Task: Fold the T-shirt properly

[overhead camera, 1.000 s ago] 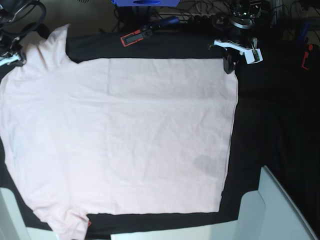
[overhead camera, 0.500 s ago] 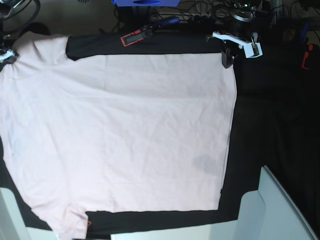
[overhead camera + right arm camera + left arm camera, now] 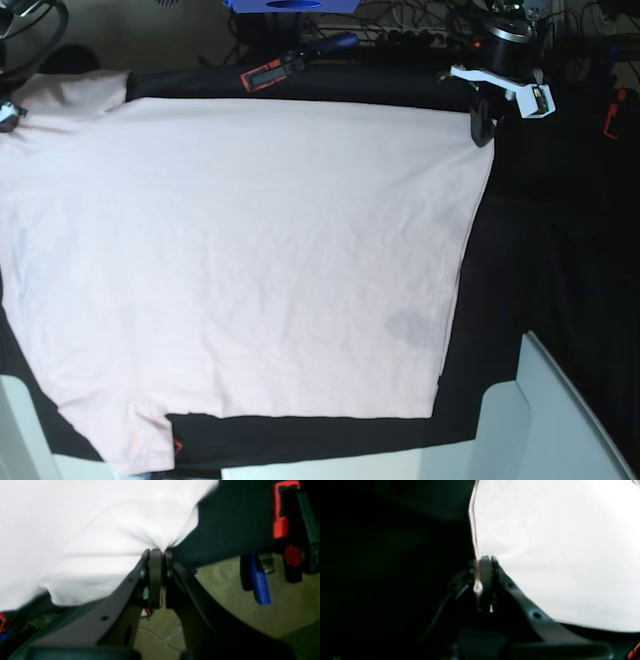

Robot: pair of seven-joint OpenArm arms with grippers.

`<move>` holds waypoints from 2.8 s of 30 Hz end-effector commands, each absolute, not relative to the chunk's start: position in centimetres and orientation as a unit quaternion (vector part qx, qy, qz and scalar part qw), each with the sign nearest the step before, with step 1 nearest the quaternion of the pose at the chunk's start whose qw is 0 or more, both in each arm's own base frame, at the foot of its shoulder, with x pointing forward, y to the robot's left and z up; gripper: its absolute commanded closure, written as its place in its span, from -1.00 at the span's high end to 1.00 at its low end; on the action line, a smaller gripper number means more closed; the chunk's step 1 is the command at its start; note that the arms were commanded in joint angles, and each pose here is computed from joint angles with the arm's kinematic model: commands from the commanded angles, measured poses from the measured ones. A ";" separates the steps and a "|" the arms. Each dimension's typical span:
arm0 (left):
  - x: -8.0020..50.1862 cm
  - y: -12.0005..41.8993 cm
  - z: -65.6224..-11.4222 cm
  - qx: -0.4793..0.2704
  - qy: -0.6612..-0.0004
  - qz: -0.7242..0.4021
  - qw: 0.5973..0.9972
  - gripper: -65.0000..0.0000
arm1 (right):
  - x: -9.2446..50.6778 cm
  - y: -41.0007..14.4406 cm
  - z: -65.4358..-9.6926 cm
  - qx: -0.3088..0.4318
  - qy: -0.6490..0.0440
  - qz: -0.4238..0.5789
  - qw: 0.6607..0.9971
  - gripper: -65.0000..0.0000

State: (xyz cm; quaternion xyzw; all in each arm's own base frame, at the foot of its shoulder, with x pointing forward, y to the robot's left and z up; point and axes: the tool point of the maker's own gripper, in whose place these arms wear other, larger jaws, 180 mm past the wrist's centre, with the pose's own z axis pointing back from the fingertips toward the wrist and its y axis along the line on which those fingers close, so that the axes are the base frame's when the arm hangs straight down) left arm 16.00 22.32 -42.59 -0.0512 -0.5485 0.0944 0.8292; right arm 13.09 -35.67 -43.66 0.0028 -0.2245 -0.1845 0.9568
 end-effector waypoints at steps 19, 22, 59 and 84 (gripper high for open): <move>18.5 22.2 -41.2 -0.056 -0.564 0.089 0.819 -1.00 | 19.3 -36.1 -40.8 -0.007 -0.256 -0.114 0.960 -1.00; 19.2 21.9 -41.1 -0.060 -0.556 0.085 0.824 -1.00 | 19.7 -36.1 -40.6 -0.007 -0.261 -0.113 0.959 -1.00; 29.4 22.8 -41.8 -0.046 -0.562 0.121 0.817 -1.00 | 29.7 -36.2 -41.2 0.078 -0.312 -0.112 0.940 -1.00; 33.7 20.3 -44.2 -0.074 -0.543 0.136 0.826 -1.00 | 32.3 -38.0 -41.5 0.110 -0.352 -0.157 0.916 -0.61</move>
